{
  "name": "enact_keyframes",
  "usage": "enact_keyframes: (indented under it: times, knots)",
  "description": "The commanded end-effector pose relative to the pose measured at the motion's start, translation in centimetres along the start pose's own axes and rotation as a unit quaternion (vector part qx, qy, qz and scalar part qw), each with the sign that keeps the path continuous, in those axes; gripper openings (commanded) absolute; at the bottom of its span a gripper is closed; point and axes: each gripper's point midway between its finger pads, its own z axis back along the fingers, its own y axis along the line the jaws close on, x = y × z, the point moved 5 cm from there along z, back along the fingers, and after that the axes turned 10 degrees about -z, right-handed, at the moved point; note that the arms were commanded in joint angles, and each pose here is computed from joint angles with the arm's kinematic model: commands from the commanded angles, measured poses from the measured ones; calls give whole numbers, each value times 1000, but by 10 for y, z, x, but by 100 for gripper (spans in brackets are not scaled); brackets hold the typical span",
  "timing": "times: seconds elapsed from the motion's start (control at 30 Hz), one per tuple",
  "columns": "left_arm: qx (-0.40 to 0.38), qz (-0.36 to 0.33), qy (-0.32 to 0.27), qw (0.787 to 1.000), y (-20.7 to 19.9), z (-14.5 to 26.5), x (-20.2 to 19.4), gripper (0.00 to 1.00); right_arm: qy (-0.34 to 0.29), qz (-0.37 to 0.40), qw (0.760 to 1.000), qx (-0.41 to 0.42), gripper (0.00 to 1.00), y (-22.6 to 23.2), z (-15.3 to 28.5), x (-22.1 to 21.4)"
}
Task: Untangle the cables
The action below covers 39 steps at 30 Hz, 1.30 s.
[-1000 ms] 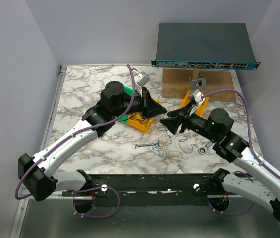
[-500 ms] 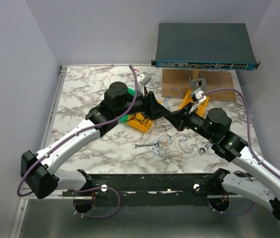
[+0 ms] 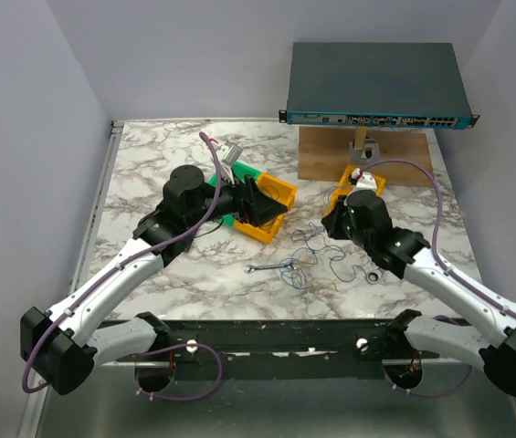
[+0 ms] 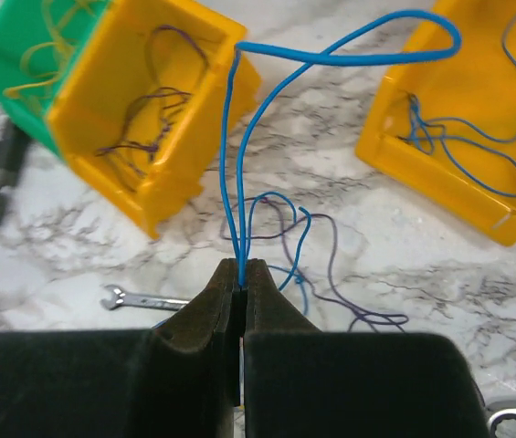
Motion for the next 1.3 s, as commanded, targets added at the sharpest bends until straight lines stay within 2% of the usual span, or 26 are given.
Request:
enact_keyframes:
  times: [0.0, 0.07, 0.27, 0.37, 0.63, 0.8, 0.93, 1.03, 1.27]
  knots:
    - [13, -11, 0, 1000, 2, 9, -5, 79, 37, -47, 997, -42, 1, -20, -21, 7]
    - [20, -15, 3, 1000, 3, 13, -10, 79, 23, -55, 996, -63, 1, -30, -30, 18]
    - [40, -33, 11, 999, 10, 29, -31, 79, -75, -27, 988, -134, 1, -45, -52, 57]
    - [54, -40, 14, 998, 14, 38, -41, 79, -106, -16, 977, -184, 1, -50, -64, 74]
    - [57, -33, 9, 998, 20, 55, -76, 79, -155, 20, 945, -286, 1, -77, -91, 82]
    - [60, -34, 19, 997, 23, 62, -92, 79, -99, 7, 950, -297, 1, -99, -119, 44]
    - [53, -30, 16, 998, 21, 66, -97, 79, -6, -16, 956, -294, 1, -123, -145, 13]
    - [44, -28, 20, 998, 18, 68, -101, 78, 34, -41, 945, -323, 1, -140, -153, 3]
    - [88, -26, 49, 995, 26, 76, -109, 78, 99, -76, 949, -289, 1, -145, -176, -13]
